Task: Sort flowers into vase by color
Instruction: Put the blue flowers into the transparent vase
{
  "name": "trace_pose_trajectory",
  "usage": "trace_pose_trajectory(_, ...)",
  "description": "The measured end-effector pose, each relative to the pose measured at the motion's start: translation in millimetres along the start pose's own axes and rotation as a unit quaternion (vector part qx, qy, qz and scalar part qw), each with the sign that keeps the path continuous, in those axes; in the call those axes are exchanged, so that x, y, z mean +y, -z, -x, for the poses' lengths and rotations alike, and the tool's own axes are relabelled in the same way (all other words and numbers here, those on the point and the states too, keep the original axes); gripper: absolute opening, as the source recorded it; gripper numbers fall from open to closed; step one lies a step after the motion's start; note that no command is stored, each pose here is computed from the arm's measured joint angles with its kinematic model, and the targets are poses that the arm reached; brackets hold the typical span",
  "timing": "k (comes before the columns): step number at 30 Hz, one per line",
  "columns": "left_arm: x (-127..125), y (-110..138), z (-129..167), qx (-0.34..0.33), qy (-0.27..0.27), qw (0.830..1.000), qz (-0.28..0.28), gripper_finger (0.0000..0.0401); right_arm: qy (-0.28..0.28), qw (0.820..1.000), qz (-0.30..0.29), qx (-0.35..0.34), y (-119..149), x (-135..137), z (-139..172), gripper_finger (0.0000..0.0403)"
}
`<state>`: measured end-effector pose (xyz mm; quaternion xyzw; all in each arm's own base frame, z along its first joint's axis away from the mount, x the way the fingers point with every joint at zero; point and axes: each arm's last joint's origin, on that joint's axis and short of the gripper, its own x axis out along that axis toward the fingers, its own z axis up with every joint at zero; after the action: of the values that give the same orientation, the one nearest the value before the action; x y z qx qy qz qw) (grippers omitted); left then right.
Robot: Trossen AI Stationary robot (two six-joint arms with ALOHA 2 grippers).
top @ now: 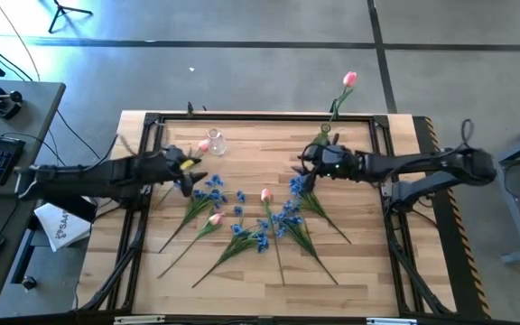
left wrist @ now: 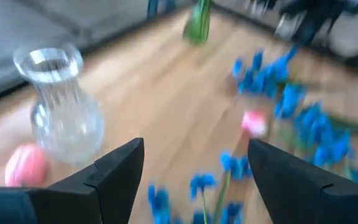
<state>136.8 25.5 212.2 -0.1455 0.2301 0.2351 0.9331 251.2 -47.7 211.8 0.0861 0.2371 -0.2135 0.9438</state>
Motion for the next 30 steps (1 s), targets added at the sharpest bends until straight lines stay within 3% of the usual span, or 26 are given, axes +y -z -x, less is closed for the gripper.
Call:
trace_pose_trajectory(3, -10.9, -5.9, -6.1, 0.101, -0.024, 0.995, -0.003, 0.0273, 0.003, 1.0, 0.019, -0.007, 5.5, 0.5, -16.8, 0.0219)
trace_pose_trajectory(5, -18.3, -4.8, -9.2, 0.185, -0.049, 0.981, 0.0, 0.0273, 0.007, 0.999, 0.031, -0.005, 8.0, -0.5, -26.6, 0.0234)
trace_pose_trajectory(8, -29.9, 1.9, -10.3, 0.317, -0.086, 0.944, 0.023, 0.0273, 0.015, 0.998, 0.063, -0.001, 7.9, -3.3, -36.9, 0.026)
trace_pose_trajectory(11, -44.3, 14.8, -7.2, 0.434, -0.103, 0.893, 0.06, 0.0273, 0.025, 0.996, 0.085, 0.0, 5.5, -8.5, -41.3, 0.0279)
trace_pose_trajectory(13, -56.2, 25.8, -4.2, 0.484, -0.103, 0.864, 0.091, 0.0273, 0.033, 0.995, 0.094, -0.001, 4.5, -13.3, -42.1, 0.0283)
trace_pose_trajectory(15, -69.1, 35.2, -2.2, 0.506, -0.105, 0.848, 0.115, 0.0273, 0.04, 0.994, 0.106, 0.0, 3.7, -17.9, -42.8, 0.0282)
trace_pose_trajectory(22, -93.6, 54.1, -14.7, 0.48, -0.133, 0.857, 0.135, 0.0273, 0.053, 0.99, 0.128, 0.012, 5.0, -26.5, -43.7, 0.0266)
trace_pose_trajectory(30, -90.4, 73.2, -40.9, 0.518, -0.173, 0.836, 0.055, 0.0247, 0.042, 0.991, 0.123, 0.035, 10.7, -19.9, -42.0, 0.0258)
